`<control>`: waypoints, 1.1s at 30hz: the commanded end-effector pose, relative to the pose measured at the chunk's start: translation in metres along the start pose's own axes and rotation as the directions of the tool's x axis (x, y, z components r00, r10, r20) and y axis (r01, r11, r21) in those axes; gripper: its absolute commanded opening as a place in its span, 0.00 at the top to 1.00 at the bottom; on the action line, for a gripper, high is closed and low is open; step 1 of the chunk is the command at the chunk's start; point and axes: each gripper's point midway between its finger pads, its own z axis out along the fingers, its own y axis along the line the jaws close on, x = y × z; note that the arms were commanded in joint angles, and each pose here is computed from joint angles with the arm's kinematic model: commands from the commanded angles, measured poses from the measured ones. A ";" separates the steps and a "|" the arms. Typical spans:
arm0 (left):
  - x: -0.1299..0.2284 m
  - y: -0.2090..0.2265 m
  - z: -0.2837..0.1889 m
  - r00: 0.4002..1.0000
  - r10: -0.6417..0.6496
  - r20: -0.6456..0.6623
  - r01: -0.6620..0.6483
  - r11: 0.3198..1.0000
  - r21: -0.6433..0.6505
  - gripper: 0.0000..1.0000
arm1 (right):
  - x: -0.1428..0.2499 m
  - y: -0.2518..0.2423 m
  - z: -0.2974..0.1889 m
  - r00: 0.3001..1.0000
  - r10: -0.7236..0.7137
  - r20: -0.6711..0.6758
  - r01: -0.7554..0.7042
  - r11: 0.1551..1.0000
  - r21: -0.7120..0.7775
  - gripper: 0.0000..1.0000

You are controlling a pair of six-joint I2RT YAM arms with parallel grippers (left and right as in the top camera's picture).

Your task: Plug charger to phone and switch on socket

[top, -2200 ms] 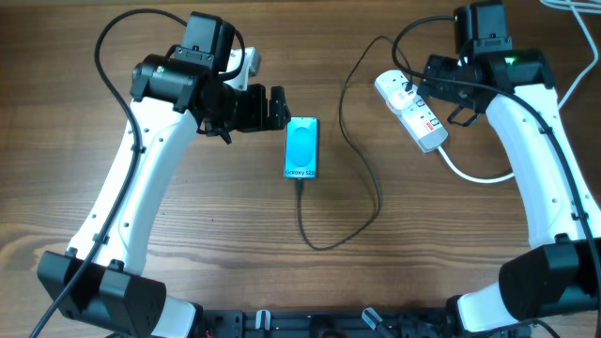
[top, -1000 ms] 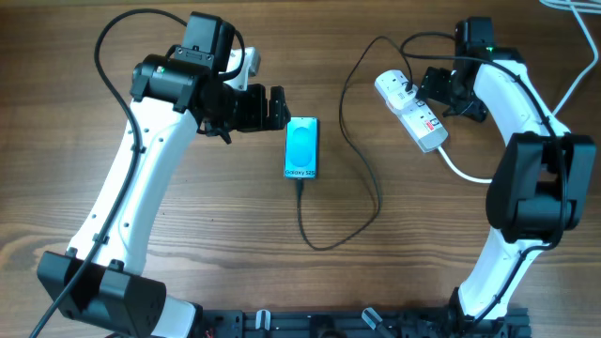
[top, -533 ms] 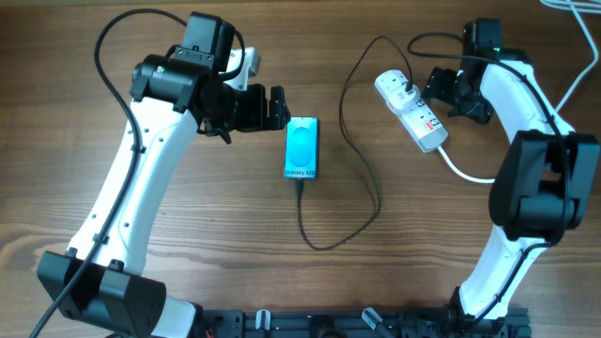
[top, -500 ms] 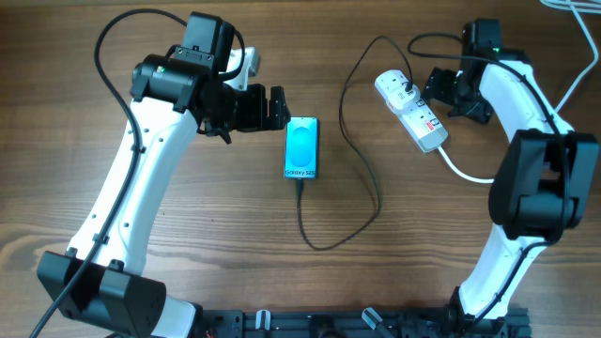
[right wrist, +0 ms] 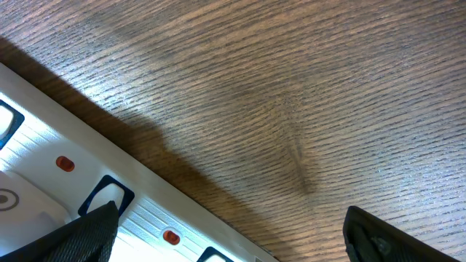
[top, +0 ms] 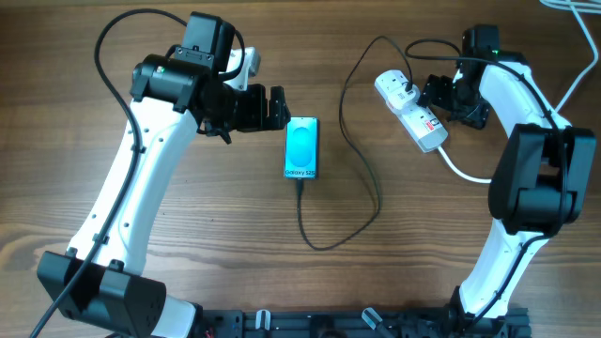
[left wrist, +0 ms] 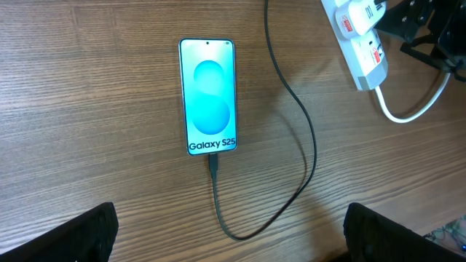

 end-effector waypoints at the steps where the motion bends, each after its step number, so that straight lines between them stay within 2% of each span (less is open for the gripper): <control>1: 0.000 0.001 0.002 1.000 -0.009 -0.003 0.009 1.000 -0.007 0.00 | 0.006 0.002 0.012 0.999 0.026 -0.027 -0.026 1.000 -0.001 0.00; 4: 0.000 0.001 0.002 1.000 -0.009 -0.004 0.009 1.000 -0.007 0.00 | 0.001 -0.005 0.011 0.993 0.115 0.004 -0.115 0.992 0.044 0.00; 12: 0.000 0.001 0.002 1.000 -0.009 -0.004 0.009 1.000 -0.007 0.00 | -0.001 0.010 0.012 0.999 0.051 -0.002 -0.051 0.998 -0.039 0.00; 25: 0.000 0.001 0.002 1.000 -0.009 -0.003 0.009 1.000 -0.007 0.00 | 0.001 0.010 0.012 0.999 0.050 -0.010 -0.051 0.998 -0.039 0.00; 33: 0.000 0.001 0.002 1.000 -0.009 -0.003 0.009 1.000 -0.007 0.00 | 0.016 0.014 0.032 0.995 0.052 -0.088 -0.058 0.996 -0.070 0.00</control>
